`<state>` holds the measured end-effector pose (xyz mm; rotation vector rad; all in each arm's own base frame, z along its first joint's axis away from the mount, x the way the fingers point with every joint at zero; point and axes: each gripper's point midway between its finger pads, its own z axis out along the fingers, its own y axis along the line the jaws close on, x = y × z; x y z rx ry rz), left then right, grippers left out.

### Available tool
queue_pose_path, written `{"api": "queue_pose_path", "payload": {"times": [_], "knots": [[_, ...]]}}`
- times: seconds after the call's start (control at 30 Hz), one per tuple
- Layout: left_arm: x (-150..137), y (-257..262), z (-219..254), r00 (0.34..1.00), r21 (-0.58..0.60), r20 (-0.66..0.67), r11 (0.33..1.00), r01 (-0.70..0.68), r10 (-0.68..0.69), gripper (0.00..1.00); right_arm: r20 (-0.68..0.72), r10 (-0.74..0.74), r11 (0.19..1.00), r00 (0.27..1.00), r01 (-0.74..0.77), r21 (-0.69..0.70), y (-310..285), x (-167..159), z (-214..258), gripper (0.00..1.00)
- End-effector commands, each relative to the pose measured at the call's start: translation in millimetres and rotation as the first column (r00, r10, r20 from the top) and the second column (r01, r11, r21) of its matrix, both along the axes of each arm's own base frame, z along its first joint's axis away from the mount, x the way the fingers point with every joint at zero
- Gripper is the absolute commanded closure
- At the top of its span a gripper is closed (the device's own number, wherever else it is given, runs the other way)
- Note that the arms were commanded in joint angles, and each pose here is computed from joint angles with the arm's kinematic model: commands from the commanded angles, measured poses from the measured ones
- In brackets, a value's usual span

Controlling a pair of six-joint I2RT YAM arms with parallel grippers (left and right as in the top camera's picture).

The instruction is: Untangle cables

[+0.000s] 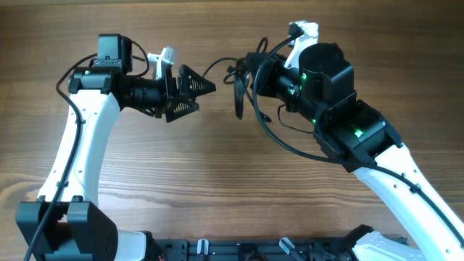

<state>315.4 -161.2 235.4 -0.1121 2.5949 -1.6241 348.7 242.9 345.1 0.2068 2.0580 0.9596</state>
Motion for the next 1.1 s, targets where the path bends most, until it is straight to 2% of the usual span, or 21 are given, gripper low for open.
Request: {"api": "queue_pose_path", "payload": {"times": [0.0,0.1,0.27,0.33,0.43,0.47,0.57,0.63,0.7,0.77,0.9,0.93,0.97,1.0,1.07], "knots": [[-9,-14,9,0.993,-0.079,0.075,0.992,0.095,-0.089,0.0,-0.037,-0.056,0.996,0.998,0.059,0.069,-2,6,3,0.96],[-6,-18,4,0.989,-0.038,0.109,0.994,0.106,-0.101,0.0,-0.065,0.051,0.993,0.997,-0.043,0.113,14,-6,3,0.96],[9,-17,-24,0.985,0.174,0.15,0.983,0.061,-0.087,0.0,-0.138,0.158,0.965,0.978,-0.124,0.23,31,-22,8,0.96],[25,1,-44,0.993,0.315,0.112,0.947,-0.062,0.027,0.0,-0.139,0.169,0.963,0.976,-0.133,0.235,33,-23,8,0.96],[40,39,-69,0.966,0.514,0.064,0.821,-0.248,0.252,0.0,-0.137,0.169,0.965,0.976,-0.136,0.226,32,-23,7,0.96],[43,46,-72,0.95,0.544,0.058,0.788,-0.288,0.307,0.0,-0.144,0.181,0.963,0.973,-0.145,0.228,33,-25,6,0.96],[47,53,-74,0.931,0.564,0.061,0.757,-0.329,0.36,0.0,-0.149,0.251,0.945,0.956,-0.208,0.254,41,-35,9,0.96],[46,58,-76,0.927,0.586,0.067,0.738,-0.335,0.368,0.0,-0.105,0.287,0.927,0.952,-0.249,0.281,46,-38,22,0.96],[45,60,-77,0.926,0.596,0.063,0.731,-0.333,0.371,0.0,0.05,0.417,0.846,0.908,-0.407,0.343,61,-53,62,0.96],[44,60,-78,0.928,0.598,0.061,0.731,-0.329,0.368,0.0,0.267,0.529,0.726,0.806,-0.592,0.35,71,-77,109,0.96],[43,60,-78,0.928,0.598,0.06,0.731,-0.328,0.368,0.0,0.358,0.509,0.745,0.783,-0.609,0.272,59,-68,116,0.96],[43,60,-78,0.928,0.599,0.059,0.731,-0.328,0.368,0.0,0.369,0.513,0.775,0.775,-0.603,0.191,55,-62,104,0.96],[43,60,-78,0.928,0.6,0.058,0.731,-0.327,0.368,0.0,0.302,0.497,0.819,0.814,-0.555,0.146,52,-51,81,0.96],[42,60,-79,0.928,0.601,0.055,0.73,-0.325,0.368,0.0,0.162,0.444,0.868,0.881,-0.468,0.165,46,-40,52,0.96],[42,60,-78,0.928,0.6,0.056,0.731,-0.326,0.368,0.0,0.064,0.442,0.869,0.895,-0.445,0.217,48,-40,38,0.96]]}}
